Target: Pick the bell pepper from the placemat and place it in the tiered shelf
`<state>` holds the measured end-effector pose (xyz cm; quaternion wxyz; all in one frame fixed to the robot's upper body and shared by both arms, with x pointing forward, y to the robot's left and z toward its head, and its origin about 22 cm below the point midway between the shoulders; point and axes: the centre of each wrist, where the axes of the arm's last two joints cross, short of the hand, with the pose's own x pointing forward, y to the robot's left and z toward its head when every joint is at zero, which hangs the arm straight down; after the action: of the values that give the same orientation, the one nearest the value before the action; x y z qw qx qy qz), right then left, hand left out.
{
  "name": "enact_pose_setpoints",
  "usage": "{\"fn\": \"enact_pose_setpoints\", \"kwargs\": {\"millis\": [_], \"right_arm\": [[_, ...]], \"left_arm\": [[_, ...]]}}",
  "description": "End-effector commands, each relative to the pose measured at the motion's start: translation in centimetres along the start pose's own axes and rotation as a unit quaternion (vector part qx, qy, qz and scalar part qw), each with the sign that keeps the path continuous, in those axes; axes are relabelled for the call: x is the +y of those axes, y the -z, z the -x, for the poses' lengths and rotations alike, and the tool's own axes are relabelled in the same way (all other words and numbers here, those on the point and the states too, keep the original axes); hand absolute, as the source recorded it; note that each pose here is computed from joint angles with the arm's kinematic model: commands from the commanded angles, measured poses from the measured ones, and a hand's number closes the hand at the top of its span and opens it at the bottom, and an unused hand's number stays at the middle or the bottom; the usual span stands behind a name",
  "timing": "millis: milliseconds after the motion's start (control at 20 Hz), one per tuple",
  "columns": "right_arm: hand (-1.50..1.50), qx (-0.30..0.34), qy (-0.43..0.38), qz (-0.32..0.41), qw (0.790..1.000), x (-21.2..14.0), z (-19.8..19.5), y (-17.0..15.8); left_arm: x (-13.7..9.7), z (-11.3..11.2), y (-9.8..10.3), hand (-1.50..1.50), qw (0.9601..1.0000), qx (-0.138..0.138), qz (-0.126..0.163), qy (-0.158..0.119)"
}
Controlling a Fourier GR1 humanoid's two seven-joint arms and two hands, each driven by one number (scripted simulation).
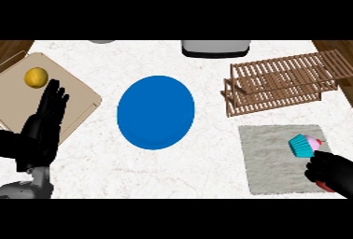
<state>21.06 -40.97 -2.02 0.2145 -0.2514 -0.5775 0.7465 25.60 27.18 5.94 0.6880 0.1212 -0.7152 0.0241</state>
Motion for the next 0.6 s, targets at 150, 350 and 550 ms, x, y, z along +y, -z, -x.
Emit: {"fn": "enact_pose_setpoints", "kwargs": {"millis": [150,350,550], "right_arm": [[1.50,0.258,0.257,-0.023,0.931,4.7,-5.1,1.0],[1.50,0.274,0.305,0.002,0.912,2.3,-5.3,3.8],[1.50,0.280,0.363,0.108,0.882,-2.4,-4.7,6.5]], "left_arm": [[0.5,0.5,-0.5,0.00,0.9999,0.009,-0.007,-0.001],[0.5,0.0,-0.4,0.00,1.0000,0.001,-0.002,0.001],[1.0,0.2,-0.2,0.00,0.9998,0.006,-0.020,0.002]]}}
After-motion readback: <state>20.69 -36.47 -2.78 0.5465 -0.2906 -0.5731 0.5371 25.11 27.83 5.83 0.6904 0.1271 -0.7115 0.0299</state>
